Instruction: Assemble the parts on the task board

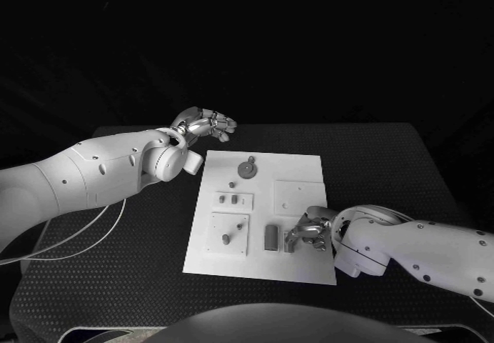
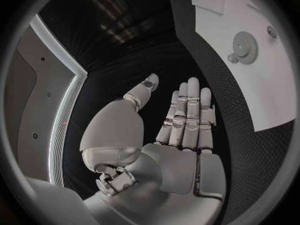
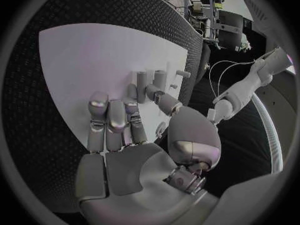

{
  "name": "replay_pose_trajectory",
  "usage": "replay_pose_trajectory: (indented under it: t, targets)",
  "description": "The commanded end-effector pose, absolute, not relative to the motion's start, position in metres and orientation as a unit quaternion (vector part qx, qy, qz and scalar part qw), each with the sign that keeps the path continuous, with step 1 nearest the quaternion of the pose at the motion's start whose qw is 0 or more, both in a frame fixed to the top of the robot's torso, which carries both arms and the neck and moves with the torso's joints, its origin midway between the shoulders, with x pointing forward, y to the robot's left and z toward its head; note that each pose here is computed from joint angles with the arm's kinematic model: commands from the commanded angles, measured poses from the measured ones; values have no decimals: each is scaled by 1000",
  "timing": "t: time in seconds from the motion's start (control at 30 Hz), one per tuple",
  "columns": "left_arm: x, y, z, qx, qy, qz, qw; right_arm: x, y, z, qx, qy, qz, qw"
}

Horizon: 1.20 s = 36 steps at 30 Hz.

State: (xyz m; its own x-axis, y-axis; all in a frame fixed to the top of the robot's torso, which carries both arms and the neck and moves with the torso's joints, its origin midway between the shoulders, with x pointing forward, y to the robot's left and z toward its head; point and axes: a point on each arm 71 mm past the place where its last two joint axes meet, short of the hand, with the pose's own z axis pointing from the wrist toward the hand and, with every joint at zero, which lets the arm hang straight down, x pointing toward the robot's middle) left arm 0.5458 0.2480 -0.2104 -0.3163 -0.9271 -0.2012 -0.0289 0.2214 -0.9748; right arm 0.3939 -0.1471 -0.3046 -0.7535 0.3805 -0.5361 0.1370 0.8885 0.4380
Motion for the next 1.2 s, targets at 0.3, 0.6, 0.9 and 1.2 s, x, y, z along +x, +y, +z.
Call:
replay_pose_trajectory:
  t: [0.3,0.6,0.9,1.2]
  targets:
    - [546,245,-209,-368,641,-505,446,391,-140,-305,132,919,205,310]
    - [546,245,-209,-368,641,-505,446,392,-140,-304,128,917,209,315]
    - [546,245,-209,-368,641,-505,446,392,-139,-303,116,916,213,320]
    - [546,246,-209,-368,641,-504,447,393,-140,-302,108,913,216,329]
